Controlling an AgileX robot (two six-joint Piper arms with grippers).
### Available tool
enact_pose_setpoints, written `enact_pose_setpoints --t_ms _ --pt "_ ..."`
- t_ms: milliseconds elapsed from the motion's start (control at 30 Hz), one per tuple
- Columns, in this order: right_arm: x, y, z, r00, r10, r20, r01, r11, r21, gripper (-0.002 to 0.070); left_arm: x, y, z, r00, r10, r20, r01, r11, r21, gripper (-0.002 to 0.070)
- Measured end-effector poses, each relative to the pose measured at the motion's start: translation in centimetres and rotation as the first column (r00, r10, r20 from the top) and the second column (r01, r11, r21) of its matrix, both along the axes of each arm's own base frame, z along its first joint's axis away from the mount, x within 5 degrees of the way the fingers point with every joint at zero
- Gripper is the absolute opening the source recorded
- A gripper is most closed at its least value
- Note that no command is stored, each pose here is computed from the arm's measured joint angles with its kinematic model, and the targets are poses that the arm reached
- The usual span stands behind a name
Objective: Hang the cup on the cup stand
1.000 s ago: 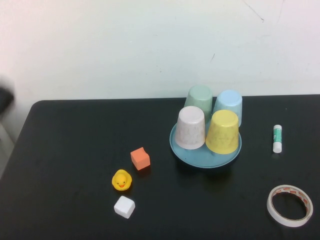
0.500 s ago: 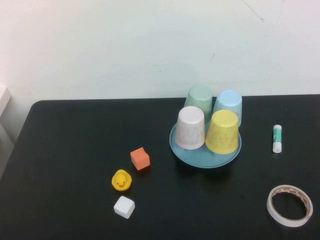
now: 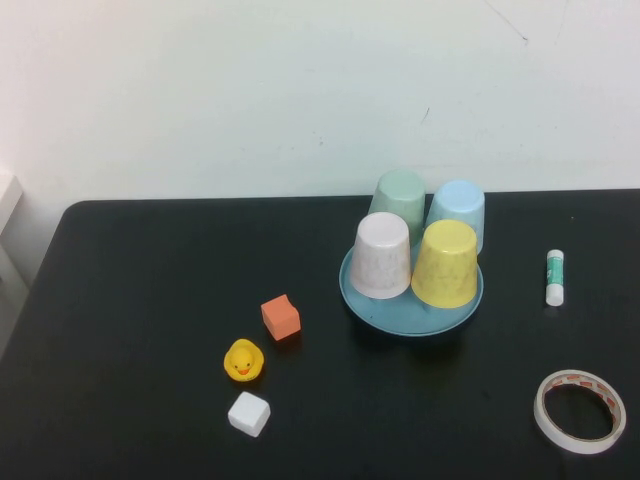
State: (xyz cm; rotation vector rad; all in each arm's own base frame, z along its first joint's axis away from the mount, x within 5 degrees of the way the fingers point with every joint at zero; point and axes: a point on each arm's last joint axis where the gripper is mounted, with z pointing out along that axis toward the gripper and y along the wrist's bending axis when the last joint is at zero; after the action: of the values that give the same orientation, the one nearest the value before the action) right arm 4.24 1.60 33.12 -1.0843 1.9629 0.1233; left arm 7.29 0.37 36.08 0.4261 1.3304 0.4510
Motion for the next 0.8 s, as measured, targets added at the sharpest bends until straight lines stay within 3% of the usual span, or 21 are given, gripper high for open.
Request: enact_pose_setpoints --t_ms 133,300,800 --pt "0.0 0.0 0.0 1.000 0.000 0.000 0.000 1.000 0.000 -0.0001 -0.5 0.3 0.3 0.998 0.051 0.036 -0.052 0.998 0.021 0.0000" --pt "0.0 0.0 0.0 1.000 0.000 0.000 0.000 1.000 0.000 -0.0001 -1.5 -0.1 0.8 0.994 0.001 0.106 -0.007 0.998 0.055 0.0000" --pt "0.0 0.0 0.0 1.000 0.000 0.000 0.000 1.000 0.000 -0.0001 -1.1 -0.5 -0.1 0.996 -0.042 0.080 0.041 0.999 0.018 0.0000"
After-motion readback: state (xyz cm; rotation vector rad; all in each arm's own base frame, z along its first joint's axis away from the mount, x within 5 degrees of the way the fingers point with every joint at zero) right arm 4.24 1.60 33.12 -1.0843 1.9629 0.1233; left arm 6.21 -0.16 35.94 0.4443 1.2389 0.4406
